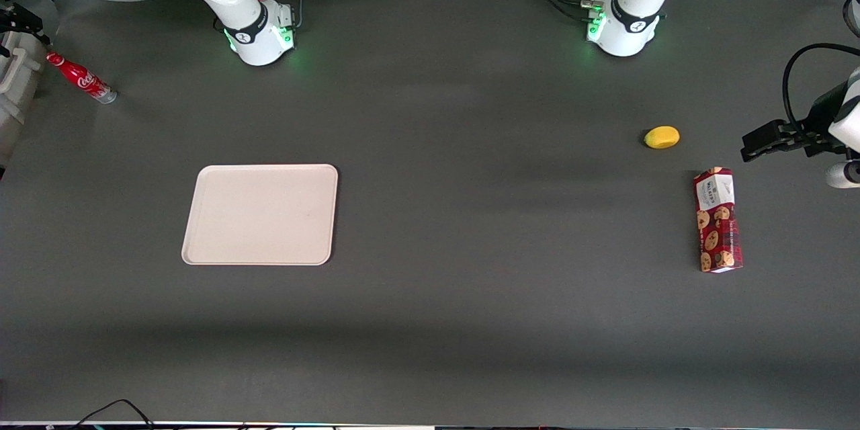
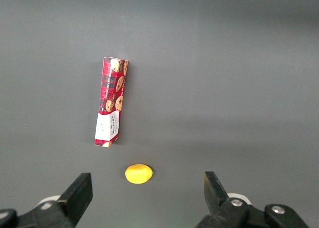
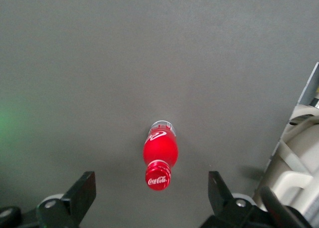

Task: Place coke bottle on tray
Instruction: 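Lower the open right gripper around the bottle neck and close it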

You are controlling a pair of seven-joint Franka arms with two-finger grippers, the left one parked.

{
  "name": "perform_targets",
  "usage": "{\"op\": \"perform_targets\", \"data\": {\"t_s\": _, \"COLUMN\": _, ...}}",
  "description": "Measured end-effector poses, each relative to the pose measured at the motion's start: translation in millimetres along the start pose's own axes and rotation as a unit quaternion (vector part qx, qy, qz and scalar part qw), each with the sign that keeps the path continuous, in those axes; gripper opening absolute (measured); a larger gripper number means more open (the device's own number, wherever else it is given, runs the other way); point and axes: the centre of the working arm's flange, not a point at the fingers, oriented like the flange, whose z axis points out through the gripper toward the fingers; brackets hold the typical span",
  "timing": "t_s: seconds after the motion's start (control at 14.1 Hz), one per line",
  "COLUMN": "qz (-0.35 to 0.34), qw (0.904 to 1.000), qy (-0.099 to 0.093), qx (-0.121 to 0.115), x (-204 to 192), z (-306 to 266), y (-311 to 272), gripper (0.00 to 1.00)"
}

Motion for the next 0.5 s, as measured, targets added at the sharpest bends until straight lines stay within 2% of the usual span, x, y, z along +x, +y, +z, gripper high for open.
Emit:
{"op": "perform_targets", "data": {"t_s": 0.21, "qz": 0.008, "qw": 0.9998, "qy": 0.011, "qx": 0.013, "x": -13, "z": 22, "y": 3, "gripper": 1.00}}
{"op": "perform_targets", "data": {"t_s": 0.5, "qz": 0.015, "qw": 0.9996, "qy": 0.022, "qx": 0.010, "x": -28, "z": 33, "y": 7, "gripper": 0.98}}
